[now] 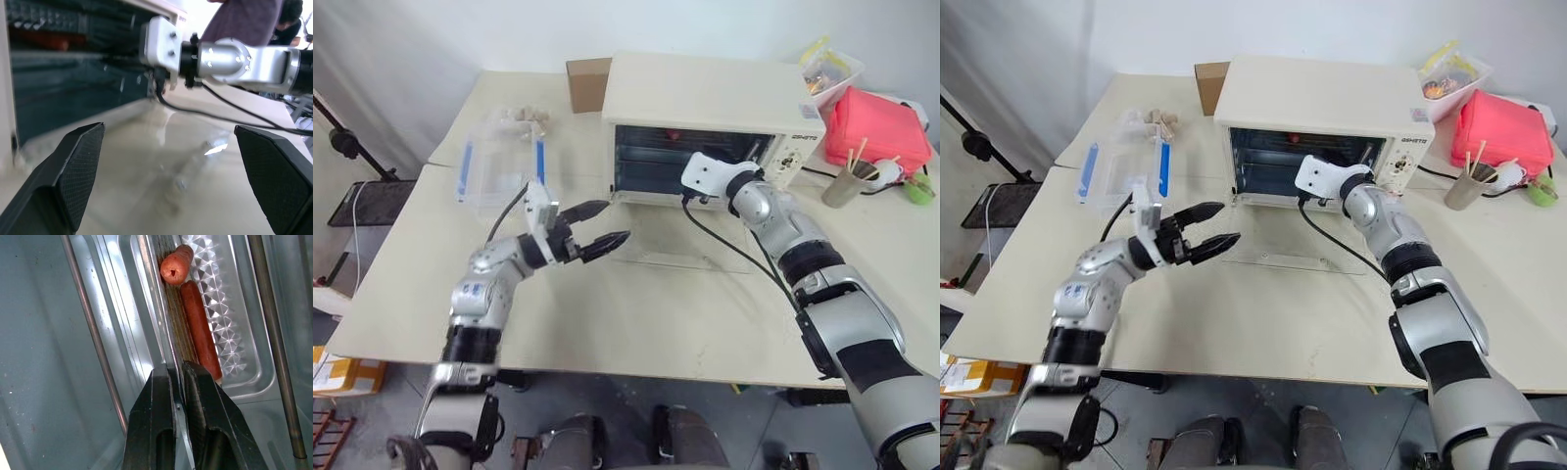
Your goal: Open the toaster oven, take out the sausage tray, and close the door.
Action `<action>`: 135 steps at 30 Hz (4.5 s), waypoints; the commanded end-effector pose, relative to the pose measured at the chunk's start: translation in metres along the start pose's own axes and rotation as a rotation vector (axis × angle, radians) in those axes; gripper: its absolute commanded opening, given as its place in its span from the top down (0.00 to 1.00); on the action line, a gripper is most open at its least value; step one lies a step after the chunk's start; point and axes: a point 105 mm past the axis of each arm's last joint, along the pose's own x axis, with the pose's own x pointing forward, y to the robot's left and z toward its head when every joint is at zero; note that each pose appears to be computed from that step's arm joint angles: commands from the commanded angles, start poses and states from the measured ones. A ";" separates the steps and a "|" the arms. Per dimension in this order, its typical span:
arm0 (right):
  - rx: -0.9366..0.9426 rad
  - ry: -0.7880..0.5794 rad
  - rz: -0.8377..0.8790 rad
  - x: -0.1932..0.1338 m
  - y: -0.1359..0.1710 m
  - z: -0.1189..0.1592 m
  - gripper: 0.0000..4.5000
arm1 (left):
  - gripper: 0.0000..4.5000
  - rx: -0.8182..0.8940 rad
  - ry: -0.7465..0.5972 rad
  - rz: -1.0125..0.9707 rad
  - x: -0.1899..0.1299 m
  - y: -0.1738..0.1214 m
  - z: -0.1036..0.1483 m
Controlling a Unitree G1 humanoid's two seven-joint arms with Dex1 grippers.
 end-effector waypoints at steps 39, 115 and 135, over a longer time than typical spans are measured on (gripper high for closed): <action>-0.085 -0.203 0.094 -0.173 0.017 0.045 0.99 | 0.00 -0.221 -0.054 -0.055 0.007 0.033 0.038; 0.860 -0.137 0.503 -0.186 0.079 -0.070 1.00 | 1.00 -1.312 -0.418 0.431 -0.175 -0.031 -0.021; 1.149 -0.456 0.234 -0.188 -0.032 -0.035 0.96 | 1.00 -1.294 -0.310 0.419 -0.169 -0.037 -0.019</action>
